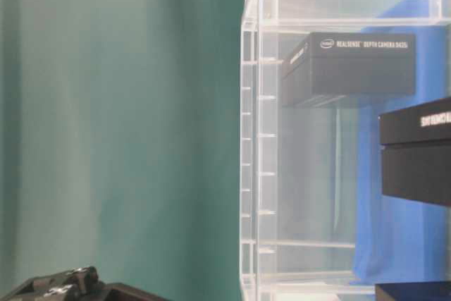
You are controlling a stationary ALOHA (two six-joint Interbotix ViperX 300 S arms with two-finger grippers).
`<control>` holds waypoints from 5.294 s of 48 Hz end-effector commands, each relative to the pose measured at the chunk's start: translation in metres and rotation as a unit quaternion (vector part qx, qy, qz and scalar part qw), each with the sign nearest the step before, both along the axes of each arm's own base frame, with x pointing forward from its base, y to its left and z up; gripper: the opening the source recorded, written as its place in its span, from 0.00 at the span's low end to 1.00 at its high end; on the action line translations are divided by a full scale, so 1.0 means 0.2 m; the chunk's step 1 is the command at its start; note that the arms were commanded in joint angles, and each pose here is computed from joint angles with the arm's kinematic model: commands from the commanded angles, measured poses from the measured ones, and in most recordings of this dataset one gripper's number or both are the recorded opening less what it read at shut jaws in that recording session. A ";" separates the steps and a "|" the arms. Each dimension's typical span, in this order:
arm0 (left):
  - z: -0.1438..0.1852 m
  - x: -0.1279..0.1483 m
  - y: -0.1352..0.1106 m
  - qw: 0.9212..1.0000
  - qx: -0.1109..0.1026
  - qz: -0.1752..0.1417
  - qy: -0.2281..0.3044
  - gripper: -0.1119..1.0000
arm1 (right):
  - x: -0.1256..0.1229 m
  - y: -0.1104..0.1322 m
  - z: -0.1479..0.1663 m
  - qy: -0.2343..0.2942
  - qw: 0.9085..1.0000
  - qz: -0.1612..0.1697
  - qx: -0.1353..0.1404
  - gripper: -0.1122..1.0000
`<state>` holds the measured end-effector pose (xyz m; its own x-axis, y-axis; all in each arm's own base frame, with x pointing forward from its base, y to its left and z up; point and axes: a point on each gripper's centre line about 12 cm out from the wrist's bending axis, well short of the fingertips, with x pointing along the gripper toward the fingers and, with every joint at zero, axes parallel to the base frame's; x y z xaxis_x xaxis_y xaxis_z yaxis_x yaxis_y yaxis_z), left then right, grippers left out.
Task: Take out the box from the case.
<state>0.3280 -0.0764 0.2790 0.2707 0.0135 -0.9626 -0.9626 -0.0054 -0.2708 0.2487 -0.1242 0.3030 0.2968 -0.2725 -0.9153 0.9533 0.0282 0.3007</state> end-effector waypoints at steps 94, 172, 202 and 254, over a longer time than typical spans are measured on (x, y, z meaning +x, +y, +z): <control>0.20 -0.58 0.83 0.996 0.087 0.014 0.011 0.94 | 0.00 0.01 0.06 -0.013 1.000 -0.001 -0.004 0.92; 0.21 -0.58 0.94 0.995 0.096 -0.010 0.023 0.94 | 0.10 0.02 0.05 -0.008 1.000 0.010 0.009 0.92; 0.20 -0.57 0.92 0.995 0.096 -0.025 0.024 0.94 | 0.61 0.03 0.05 -0.014 0.999 0.039 0.015 0.92; 0.20 -0.58 0.89 0.995 0.096 -0.028 0.023 0.94 | 0.74 0.04 0.03 -0.015 0.999 0.031 0.013 0.92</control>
